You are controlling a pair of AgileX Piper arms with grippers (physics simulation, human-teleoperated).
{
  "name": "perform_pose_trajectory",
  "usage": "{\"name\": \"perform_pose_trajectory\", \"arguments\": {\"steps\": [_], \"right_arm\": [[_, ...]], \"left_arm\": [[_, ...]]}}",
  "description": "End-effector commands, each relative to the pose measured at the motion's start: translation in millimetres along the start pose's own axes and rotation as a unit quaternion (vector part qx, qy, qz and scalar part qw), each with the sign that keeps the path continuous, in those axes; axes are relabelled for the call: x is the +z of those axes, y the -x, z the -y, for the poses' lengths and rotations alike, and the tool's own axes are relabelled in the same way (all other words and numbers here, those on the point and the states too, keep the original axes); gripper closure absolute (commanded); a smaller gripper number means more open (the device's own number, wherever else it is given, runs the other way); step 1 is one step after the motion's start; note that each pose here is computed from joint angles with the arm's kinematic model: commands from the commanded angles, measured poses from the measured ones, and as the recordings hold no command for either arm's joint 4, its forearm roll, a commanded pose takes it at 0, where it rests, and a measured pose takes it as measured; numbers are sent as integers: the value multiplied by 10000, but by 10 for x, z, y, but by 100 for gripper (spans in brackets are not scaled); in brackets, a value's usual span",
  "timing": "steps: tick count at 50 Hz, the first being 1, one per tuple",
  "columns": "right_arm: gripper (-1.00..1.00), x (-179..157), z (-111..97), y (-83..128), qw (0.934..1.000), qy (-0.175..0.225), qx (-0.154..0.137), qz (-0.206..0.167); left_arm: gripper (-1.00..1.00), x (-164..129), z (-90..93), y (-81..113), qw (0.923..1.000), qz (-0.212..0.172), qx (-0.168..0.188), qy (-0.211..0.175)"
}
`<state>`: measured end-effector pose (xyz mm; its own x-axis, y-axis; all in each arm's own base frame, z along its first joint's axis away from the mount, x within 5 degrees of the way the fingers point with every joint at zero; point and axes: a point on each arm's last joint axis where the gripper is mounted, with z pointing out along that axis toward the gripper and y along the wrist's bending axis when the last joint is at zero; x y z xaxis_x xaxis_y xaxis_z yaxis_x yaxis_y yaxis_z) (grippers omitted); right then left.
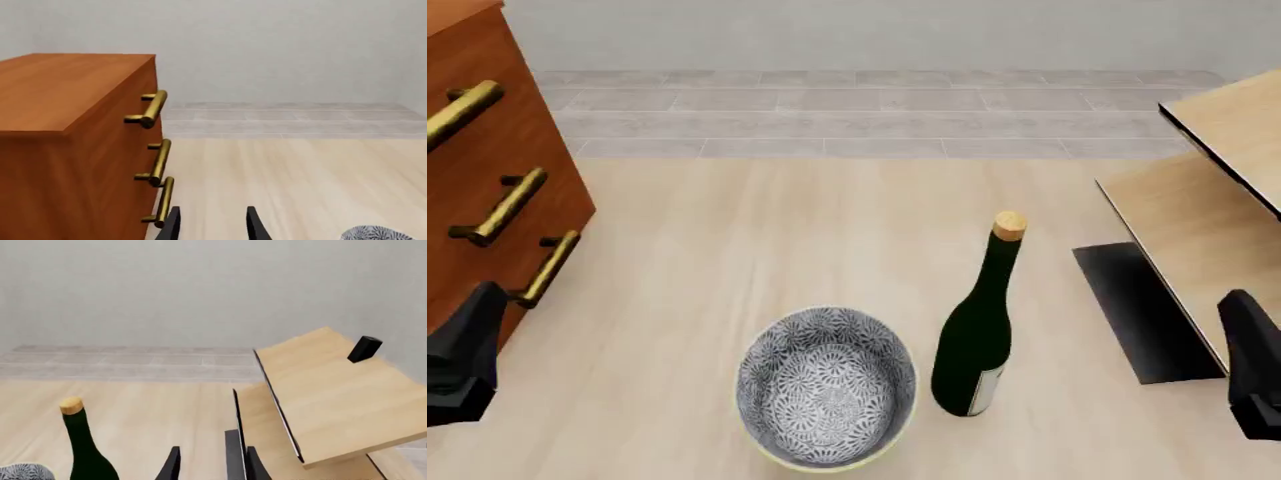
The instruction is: Put the wine bottle on the wine rack.
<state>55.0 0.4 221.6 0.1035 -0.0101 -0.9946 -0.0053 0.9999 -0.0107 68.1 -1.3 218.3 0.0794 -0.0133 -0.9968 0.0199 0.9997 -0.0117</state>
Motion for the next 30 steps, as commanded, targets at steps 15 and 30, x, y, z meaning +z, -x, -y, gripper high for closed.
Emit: {"name": "perform_pose_trajectory", "arguments": {"steps": [15, 30], "right_arm": [[-100, 1, -12, 57, 9998, 118, -156, -8], [-100, -70, -84, 391, 9950, 979, -156, 127]], "left_arm": [[-100, -115, 0, -21, 9999, 75, 104, 0], [-100, -126, 11, 1, 9997, 127, 175, -97]]}}
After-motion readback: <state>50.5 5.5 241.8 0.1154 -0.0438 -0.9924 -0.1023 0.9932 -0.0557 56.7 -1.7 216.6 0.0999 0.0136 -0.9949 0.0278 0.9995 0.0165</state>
